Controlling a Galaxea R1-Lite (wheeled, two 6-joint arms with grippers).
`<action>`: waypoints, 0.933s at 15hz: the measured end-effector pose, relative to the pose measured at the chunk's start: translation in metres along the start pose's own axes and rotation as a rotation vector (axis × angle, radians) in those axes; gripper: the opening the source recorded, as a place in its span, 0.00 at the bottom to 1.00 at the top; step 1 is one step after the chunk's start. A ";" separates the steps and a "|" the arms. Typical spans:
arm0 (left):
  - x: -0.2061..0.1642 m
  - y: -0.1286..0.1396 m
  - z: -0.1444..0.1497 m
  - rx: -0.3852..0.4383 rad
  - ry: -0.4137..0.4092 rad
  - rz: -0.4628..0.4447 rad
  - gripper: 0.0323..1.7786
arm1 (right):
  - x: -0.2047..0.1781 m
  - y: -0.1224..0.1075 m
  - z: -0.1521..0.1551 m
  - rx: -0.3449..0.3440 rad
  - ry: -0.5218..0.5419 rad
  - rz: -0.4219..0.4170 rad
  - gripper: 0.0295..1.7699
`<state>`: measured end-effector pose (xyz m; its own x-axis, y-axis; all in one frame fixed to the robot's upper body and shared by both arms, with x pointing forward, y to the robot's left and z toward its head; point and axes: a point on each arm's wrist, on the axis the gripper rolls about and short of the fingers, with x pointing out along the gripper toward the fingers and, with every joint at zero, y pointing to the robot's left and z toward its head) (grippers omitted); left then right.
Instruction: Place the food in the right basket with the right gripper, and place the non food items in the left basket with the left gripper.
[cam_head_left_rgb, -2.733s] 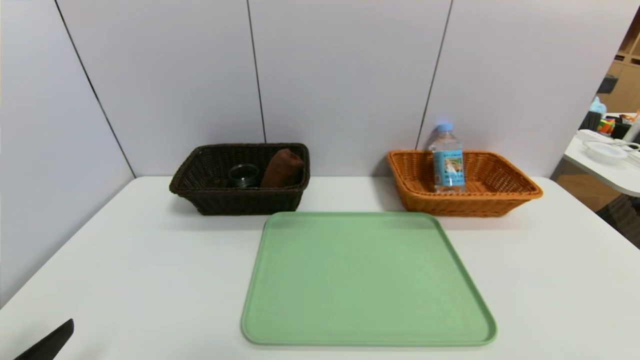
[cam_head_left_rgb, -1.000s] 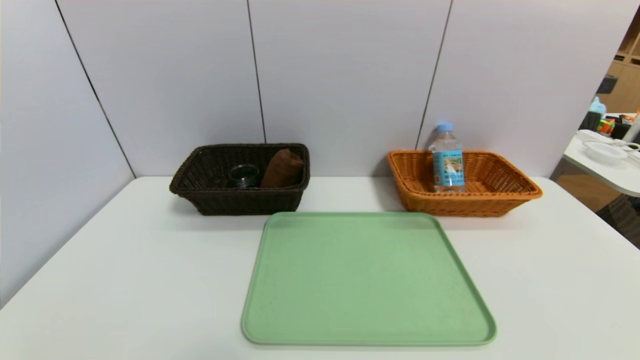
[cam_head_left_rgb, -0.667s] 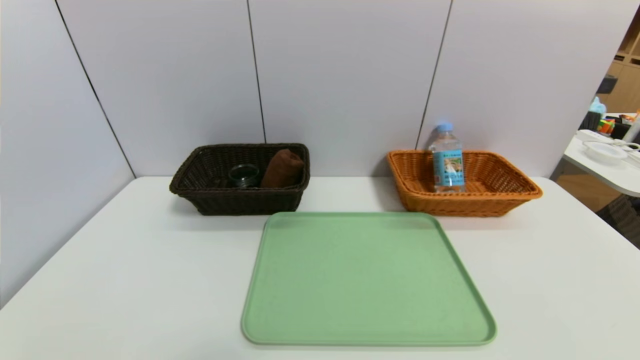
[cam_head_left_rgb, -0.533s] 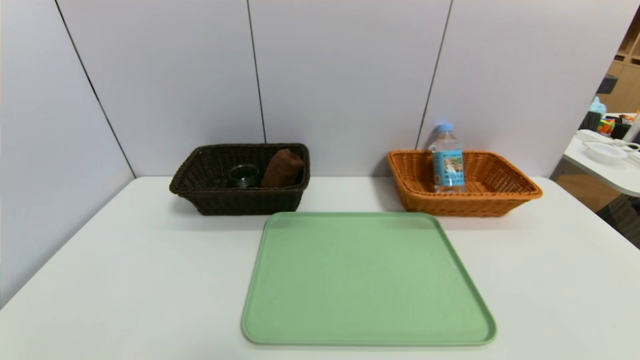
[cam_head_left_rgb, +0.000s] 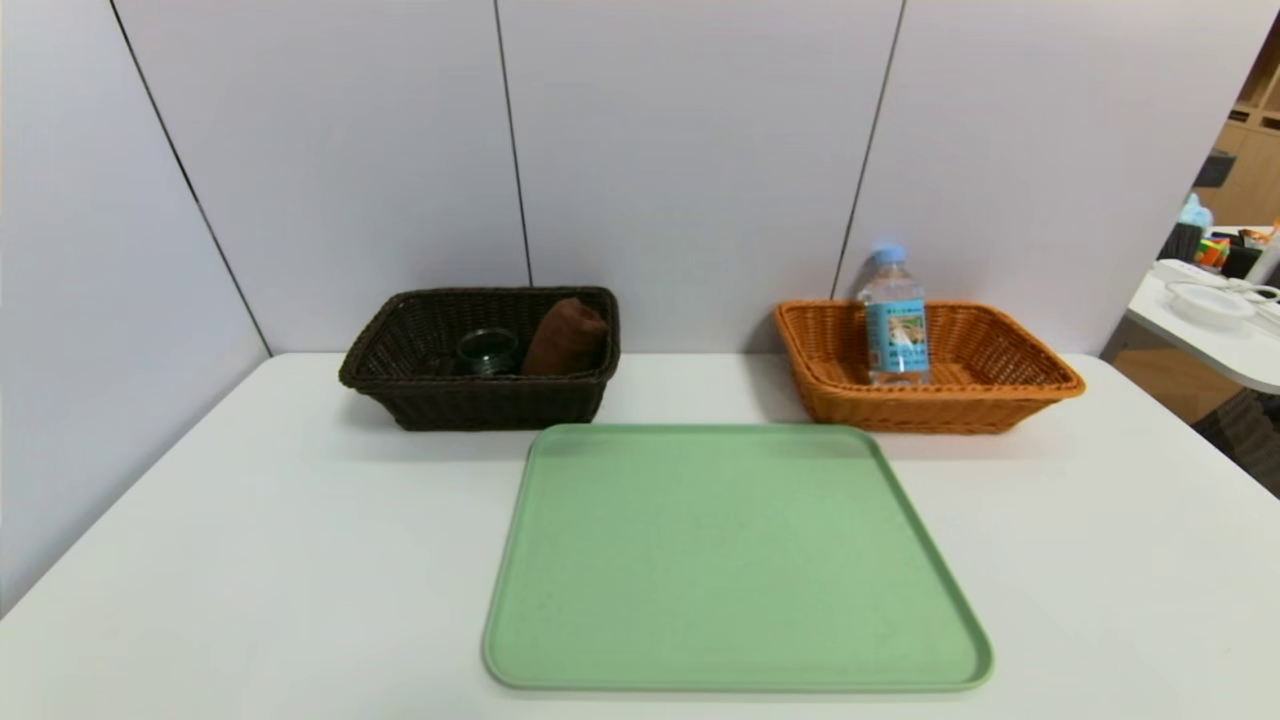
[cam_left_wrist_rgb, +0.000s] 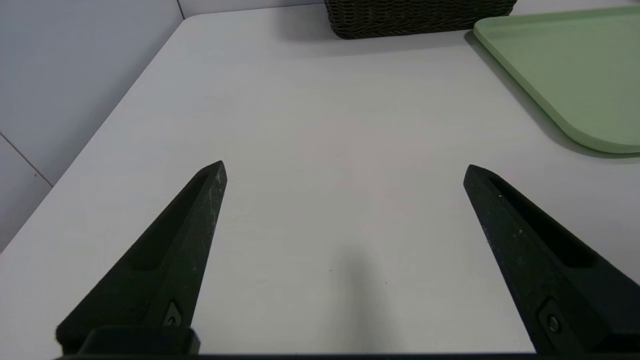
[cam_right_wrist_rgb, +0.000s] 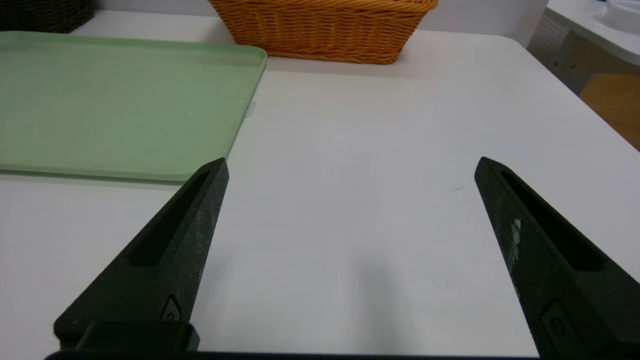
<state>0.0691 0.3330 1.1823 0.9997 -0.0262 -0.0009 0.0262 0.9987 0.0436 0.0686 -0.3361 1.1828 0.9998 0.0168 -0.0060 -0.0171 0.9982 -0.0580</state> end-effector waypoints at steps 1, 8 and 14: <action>0.000 0.000 0.000 0.000 0.000 0.000 0.95 | 0.000 0.000 0.000 0.002 0.000 -0.004 0.96; 0.000 0.000 0.000 -0.001 0.000 0.000 0.95 | 0.000 0.000 -0.001 0.001 0.002 -0.001 0.96; 0.000 0.000 0.000 -0.001 0.000 0.000 0.95 | 0.000 0.000 -0.001 0.000 0.012 -0.009 0.96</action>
<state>0.0691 0.3330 1.1823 0.9997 -0.0262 -0.0013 0.0262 0.9987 0.0427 0.0685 -0.3363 1.1818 0.9998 0.0072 -0.0174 -0.0082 0.9983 -0.0579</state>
